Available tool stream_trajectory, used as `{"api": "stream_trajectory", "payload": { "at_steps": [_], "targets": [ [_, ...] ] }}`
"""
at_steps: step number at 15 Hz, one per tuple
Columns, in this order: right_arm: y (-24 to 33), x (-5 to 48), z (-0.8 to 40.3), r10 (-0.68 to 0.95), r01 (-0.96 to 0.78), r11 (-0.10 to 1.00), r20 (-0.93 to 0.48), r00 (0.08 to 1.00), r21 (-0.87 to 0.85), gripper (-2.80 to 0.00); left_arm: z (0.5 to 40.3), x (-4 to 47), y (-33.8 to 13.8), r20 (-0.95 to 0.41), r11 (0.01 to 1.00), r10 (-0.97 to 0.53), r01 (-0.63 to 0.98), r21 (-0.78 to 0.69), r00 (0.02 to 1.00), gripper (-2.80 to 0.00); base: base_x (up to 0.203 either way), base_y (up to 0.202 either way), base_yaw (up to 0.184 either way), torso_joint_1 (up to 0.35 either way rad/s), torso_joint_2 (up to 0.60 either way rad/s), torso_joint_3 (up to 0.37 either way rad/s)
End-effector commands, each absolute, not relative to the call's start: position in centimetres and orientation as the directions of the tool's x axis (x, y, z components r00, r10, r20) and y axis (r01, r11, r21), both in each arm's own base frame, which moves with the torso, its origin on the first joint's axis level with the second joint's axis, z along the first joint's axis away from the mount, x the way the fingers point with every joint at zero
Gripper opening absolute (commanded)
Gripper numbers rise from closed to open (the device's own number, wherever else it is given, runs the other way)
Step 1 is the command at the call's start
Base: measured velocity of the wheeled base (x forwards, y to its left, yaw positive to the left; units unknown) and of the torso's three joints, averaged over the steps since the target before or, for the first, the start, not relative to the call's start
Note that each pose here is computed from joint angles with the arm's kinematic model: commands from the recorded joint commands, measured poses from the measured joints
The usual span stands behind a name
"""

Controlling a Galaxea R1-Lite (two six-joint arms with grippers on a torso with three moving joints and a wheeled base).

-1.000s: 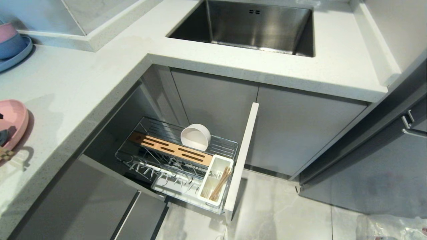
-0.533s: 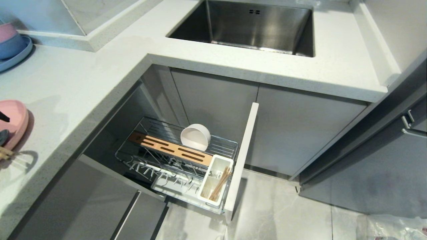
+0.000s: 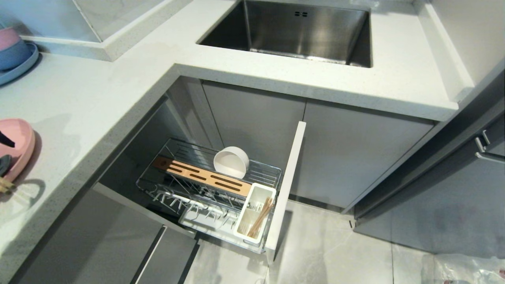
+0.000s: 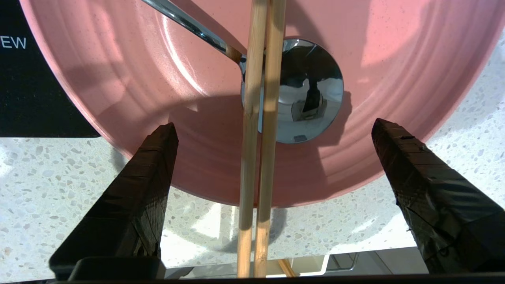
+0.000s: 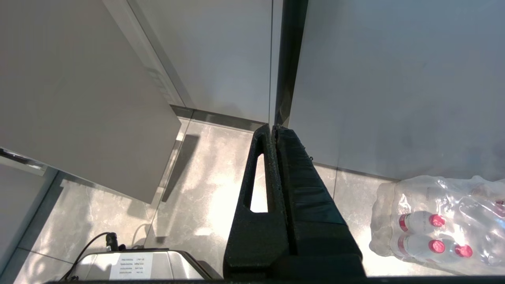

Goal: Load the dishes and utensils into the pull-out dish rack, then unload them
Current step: Pick up the chopsticks and place it in the cupboard

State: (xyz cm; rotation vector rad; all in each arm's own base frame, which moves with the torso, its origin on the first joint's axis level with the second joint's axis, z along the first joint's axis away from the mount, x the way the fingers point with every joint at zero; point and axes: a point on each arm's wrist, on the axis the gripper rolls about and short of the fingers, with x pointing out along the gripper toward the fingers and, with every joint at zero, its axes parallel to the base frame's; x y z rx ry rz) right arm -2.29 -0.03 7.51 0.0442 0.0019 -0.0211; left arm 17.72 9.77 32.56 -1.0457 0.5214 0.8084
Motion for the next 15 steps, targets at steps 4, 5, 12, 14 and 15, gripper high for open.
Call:
{"api": "stream_trajectory", "payload": {
  "at_steps": [4, 5, 12, 14, 15],
  "targets": [
    [-0.03, -2.27, 7.47, -0.021, 0.021, 0.999, -0.005, 1.000, 0.044, -2.80, 32.37, 17.90, 9.89, -0.727, 0.257, 0.330, -0.799, -0.544, 0.601, 0.00, 0.000, 0.000, 0.000, 0.000, 0.00, 0.000],
    [-0.03, -2.27, 7.47, -0.020, 0.020, 0.999, -0.005, 1.000, 0.045, -2.80, 32.33, 17.92, 9.86, -0.728, 0.261, 0.329, -0.799, -0.541, 0.601, 0.00, 0.000, 0.000, 0.000, 0.000, 0.00, 0.000],
    [-0.03, -2.27, 7.47, -0.021, 0.022, 0.999, -0.005, 1.000, 0.046, -2.80, 32.34, 18.06, 9.79, -0.728, 0.266, 0.324, -0.797, -0.542, 0.604, -2.80, 0.000, 0.000, 0.000, 0.000, 0.00, 0.000],
    [-0.03, -2.27, 7.47, -0.021, 0.021, 0.999, -0.005, 1.000, 0.044, -2.80, 32.41, 18.07, 9.75, -0.726, 0.267, 0.324, -0.795, -0.544, 0.606, -2.80, 0.000, 0.000, 0.000, 0.000, 0.00, 0.000],
    [-0.03, -2.27, 7.47, -0.021, 0.022, 0.999, -0.005, 1.000, 0.046, -2.80, 32.45, 18.08, 9.73, -0.725, 0.268, 0.324, -0.794, -0.545, 0.608, -2.80, 0.000, 0.000, 0.000, 0.000, 0.00, 0.000]
  ]
}}
